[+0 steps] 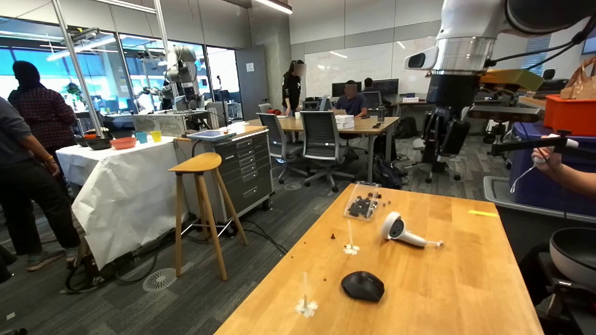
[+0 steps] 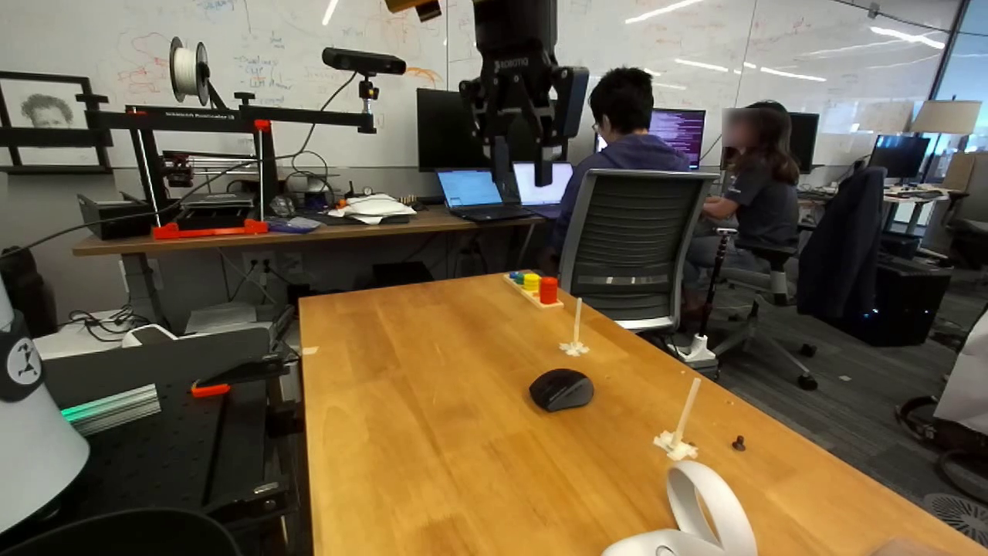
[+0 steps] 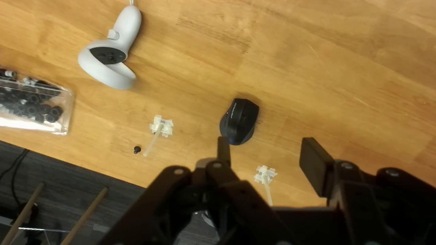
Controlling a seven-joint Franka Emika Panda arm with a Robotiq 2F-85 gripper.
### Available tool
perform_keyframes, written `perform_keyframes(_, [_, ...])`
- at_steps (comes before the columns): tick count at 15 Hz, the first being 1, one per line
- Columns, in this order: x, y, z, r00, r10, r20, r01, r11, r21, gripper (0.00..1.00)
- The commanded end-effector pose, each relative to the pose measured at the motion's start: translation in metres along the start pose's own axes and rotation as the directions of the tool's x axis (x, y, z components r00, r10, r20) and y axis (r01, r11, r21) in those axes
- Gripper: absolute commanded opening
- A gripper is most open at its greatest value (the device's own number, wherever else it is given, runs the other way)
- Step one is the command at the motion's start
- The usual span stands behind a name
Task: Left click the mouse
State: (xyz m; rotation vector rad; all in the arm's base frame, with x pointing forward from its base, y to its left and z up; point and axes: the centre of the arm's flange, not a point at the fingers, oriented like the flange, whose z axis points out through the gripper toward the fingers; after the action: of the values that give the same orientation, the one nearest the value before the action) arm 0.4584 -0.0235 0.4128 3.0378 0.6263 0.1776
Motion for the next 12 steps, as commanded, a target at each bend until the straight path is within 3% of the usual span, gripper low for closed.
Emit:
perform_keyframes(1, [0.006,-0.018,0.031,1.000,0.003,-0.017,-0.004,0.999,-0.032,0.27])
perform_keyframes(3, [0.007,-0.024,0.048,1.000,0.001,-0.020,-0.002,0.999,-0.049,0.11])
perform_keyframes(5, [0.008,-0.030,0.066,1.000,-0.006,-0.016,0.005,0.998,-0.069,0.03])
perform_keyframes(12, [0.012,-0.038,0.126,1.000,-0.011,0.001,0.010,0.992,-0.129,0.07])
